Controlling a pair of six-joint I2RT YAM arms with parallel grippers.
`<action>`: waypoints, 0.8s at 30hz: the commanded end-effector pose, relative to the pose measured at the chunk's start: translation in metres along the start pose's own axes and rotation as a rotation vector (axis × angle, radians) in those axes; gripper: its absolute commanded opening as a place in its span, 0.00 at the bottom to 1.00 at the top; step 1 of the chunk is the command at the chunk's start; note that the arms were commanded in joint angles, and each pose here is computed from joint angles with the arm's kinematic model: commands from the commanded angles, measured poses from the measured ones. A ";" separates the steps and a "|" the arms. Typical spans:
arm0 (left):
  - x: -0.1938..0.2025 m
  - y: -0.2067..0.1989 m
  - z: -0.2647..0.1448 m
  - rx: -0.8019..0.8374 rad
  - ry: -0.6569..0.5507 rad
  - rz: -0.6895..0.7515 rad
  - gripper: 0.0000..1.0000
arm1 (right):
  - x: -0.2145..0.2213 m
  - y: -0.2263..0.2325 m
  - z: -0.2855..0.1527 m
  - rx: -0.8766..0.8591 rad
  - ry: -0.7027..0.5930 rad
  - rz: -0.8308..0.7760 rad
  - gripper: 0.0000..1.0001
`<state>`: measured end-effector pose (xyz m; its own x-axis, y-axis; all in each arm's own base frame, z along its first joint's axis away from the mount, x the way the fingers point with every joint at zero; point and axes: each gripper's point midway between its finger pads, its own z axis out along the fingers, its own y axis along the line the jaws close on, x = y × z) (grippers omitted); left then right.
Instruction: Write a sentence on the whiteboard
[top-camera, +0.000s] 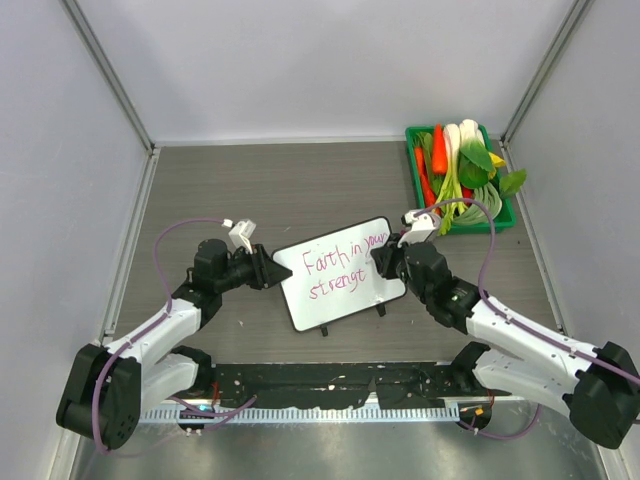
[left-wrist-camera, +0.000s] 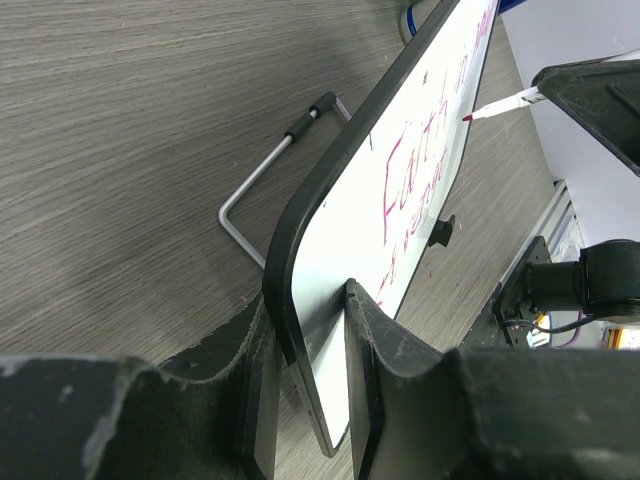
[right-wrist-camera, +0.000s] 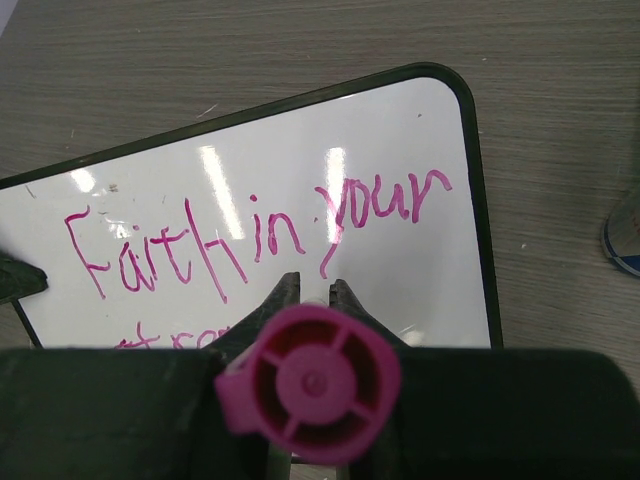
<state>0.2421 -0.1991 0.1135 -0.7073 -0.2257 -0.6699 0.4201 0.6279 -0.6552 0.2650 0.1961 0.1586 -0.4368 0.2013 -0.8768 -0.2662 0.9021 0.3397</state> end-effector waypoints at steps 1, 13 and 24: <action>0.006 0.019 0.000 -0.073 0.009 0.043 0.00 | -0.029 0.008 0.005 -0.002 -0.083 0.009 0.02; 0.005 0.020 0.000 -0.073 0.007 0.043 0.00 | 0.003 -0.006 0.004 0.019 -0.014 0.001 0.01; 0.006 0.020 0.000 -0.076 0.008 0.042 0.00 | 0.032 -0.017 -0.005 0.020 0.050 0.000 0.02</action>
<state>0.2422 -0.1990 0.1135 -0.7071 -0.2260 -0.6700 0.4197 0.6284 -0.6549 0.2573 0.1911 0.1401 -0.4561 0.1942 -0.8685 -0.2626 0.9031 0.3398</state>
